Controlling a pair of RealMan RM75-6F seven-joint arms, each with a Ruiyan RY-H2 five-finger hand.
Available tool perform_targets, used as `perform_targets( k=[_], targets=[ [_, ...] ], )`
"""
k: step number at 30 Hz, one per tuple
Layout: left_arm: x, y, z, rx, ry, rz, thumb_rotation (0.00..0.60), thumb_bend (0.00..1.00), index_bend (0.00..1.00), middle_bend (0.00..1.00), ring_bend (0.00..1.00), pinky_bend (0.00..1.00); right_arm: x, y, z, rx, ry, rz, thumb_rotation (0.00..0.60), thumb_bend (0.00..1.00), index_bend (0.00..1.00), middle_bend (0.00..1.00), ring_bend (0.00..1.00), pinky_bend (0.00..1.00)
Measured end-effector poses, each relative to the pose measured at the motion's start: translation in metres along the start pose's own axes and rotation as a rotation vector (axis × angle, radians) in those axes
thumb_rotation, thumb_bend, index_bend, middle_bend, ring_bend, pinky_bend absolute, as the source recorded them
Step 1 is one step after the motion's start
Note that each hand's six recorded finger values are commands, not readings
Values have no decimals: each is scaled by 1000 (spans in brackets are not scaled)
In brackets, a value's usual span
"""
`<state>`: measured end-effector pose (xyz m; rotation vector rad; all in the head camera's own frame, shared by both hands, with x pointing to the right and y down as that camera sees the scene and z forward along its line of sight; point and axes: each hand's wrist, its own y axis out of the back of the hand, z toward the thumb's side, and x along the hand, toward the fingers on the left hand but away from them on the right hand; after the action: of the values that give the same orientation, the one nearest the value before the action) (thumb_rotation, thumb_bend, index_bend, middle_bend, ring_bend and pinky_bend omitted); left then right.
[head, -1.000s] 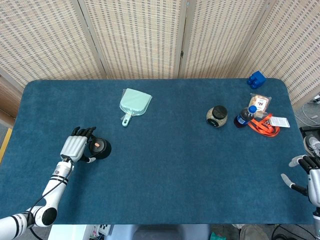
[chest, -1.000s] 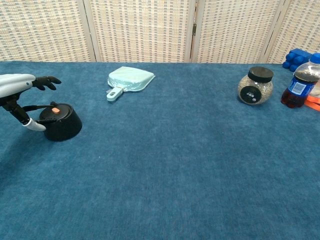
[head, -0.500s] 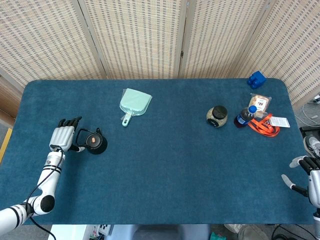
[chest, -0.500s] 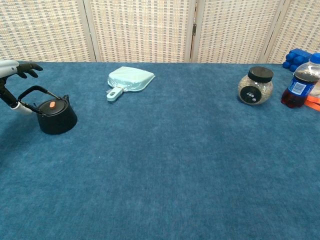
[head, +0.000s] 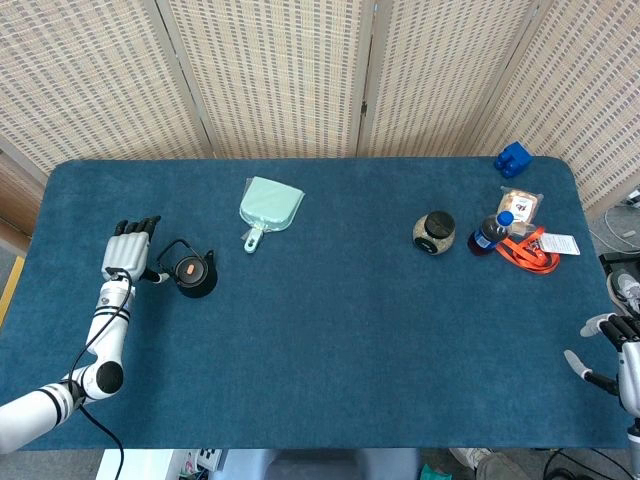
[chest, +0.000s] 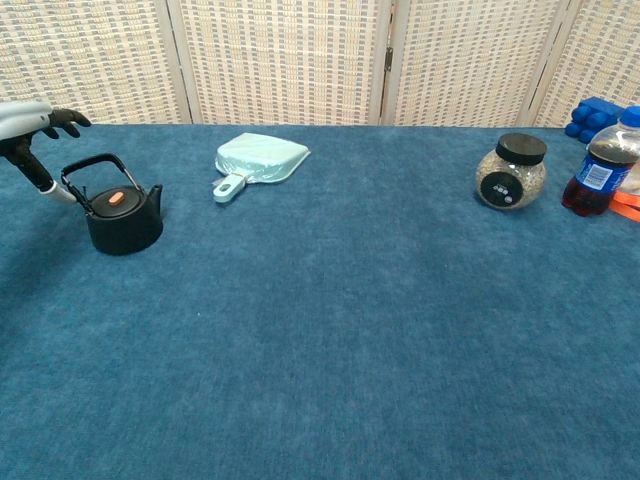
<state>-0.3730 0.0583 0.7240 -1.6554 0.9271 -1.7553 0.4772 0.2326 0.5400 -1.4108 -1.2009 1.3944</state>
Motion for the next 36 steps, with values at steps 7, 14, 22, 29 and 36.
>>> perform_targets(
  k=[7,14,22,29,36],
  targets=[
    [-3,-1,-11,54,17,-64,476,119,211,107,122,0,-2,-3,1,-2,7,9,600,171,514,440,358,377],
    [-8,0,-19,0,43,-107,70,171,267,107,122,0,-4,-6,2,-8,17,20,600,171,514,439,359,373],
    [-3,-6,-14,-36,44,-125,53,168,277,107,122,0,-2,-7,-1,-6,7,27,600,171,514,440,358,371],
    [1,-15,1,-58,20,-147,53,167,288,107,122,0,-1,-7,-1,-6,4,28,600,172,514,440,359,371],
    [1,-18,19,-100,-20,-161,54,165,346,107,122,0,1,-5,-4,-7,-6,24,600,173,515,440,359,371]
  ],
)
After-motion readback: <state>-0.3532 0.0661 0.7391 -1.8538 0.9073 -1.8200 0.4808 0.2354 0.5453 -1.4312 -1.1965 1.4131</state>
